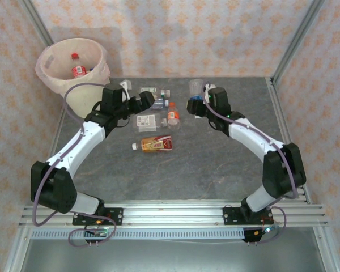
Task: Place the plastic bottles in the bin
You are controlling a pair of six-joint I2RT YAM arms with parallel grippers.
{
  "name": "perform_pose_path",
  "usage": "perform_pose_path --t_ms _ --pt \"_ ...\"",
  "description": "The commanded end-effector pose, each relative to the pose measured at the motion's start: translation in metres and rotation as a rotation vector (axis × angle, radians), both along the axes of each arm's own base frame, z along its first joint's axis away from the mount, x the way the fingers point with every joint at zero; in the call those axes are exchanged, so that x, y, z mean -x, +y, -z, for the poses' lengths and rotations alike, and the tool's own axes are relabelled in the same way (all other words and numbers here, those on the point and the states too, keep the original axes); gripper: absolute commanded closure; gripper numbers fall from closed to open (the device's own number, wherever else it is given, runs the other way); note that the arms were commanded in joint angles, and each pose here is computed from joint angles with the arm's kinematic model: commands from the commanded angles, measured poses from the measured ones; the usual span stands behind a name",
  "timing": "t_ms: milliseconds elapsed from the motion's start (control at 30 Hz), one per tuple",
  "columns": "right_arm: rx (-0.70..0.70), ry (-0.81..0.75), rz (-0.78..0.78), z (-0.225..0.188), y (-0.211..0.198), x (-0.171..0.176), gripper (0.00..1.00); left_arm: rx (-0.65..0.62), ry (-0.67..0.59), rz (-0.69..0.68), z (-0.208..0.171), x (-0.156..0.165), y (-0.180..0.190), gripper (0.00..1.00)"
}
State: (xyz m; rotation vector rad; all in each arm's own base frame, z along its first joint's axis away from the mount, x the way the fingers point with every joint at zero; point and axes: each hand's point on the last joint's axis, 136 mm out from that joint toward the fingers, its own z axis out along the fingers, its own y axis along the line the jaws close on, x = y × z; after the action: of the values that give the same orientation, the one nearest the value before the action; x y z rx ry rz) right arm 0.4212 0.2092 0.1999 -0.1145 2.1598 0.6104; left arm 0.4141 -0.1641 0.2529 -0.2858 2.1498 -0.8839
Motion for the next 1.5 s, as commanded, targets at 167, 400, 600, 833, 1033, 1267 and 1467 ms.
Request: perform_pose_path --t_ms 167,400,600,833,1033,1267,1467 --pt "-0.131 -0.139 -0.338 -0.035 0.065 0.043 0.46 0.172 -0.122 0.24 -0.041 0.0 -0.068 0.0" --pt "-0.176 -0.16 -0.494 -0.049 0.103 0.057 0.45 0.124 -0.078 0.219 -0.033 -0.006 -0.075 0.0" --pt "-0.209 -0.169 -0.6 -0.055 0.12 0.072 0.45 -0.001 -0.02 0.084 -0.011 -0.015 -0.054 0.0" --pt "-0.231 -0.165 -0.686 -0.065 0.131 0.086 0.44 0.02 -0.014 0.117 -0.005 -0.015 -0.061 0.05" --pt "-0.221 -0.153 -0.67 -0.062 0.133 0.083 0.43 0.103 -0.053 0.2 -0.017 -0.012 -0.078 0.2" --pt "-0.164 -0.17 -0.625 -0.068 0.124 0.079 0.31 0.07 -0.068 0.185 -0.022 -0.012 -0.071 0.32" --pt "-0.035 -0.169 -0.666 -0.073 0.106 0.1 0.05 0.016 -0.078 0.119 -0.032 -0.02 -0.048 0.37"
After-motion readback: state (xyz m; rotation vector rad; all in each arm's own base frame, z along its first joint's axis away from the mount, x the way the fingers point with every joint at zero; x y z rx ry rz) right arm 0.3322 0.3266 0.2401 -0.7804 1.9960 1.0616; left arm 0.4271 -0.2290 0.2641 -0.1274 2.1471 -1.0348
